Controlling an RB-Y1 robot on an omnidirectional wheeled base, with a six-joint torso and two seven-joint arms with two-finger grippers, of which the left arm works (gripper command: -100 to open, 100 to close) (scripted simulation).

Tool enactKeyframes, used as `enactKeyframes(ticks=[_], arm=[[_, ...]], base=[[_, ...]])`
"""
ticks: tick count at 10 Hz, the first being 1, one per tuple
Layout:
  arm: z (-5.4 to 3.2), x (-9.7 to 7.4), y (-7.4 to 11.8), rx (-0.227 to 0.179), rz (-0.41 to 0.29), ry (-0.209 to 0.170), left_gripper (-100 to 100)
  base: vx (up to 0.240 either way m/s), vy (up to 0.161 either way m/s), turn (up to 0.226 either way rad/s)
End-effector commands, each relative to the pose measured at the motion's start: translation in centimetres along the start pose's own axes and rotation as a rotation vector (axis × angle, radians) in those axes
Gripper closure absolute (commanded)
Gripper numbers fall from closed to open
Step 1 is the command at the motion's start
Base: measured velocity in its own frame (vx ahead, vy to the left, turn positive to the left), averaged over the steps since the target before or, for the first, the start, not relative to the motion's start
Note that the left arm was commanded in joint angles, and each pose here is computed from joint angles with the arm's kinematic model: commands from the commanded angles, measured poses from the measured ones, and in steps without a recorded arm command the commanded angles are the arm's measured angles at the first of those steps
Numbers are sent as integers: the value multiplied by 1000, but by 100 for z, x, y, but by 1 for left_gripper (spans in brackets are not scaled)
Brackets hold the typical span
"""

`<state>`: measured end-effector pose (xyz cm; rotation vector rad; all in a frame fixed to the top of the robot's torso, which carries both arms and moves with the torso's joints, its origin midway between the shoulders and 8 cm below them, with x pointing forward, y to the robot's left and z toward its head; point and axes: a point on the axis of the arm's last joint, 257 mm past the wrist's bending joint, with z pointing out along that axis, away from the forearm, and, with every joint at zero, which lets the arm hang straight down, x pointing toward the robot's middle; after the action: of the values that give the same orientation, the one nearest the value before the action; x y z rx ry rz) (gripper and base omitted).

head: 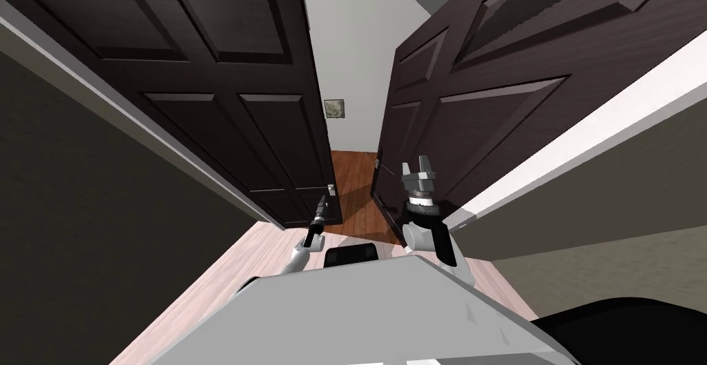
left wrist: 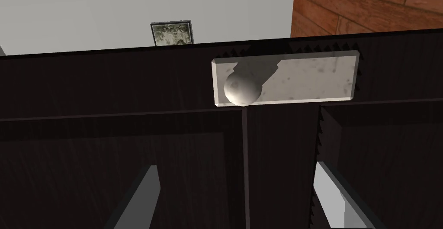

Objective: Push the door open

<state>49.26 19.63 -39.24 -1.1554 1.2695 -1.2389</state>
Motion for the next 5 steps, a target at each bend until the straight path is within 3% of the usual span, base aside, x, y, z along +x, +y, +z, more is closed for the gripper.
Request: enactKeyframes(ticks=[1,5], arm=[[-9,-37,-4,3,4,-5,-100],[-25,-47,-8,8,-1,-14,-100]], base=[[183,-21,-28],[210,-22,-27]])
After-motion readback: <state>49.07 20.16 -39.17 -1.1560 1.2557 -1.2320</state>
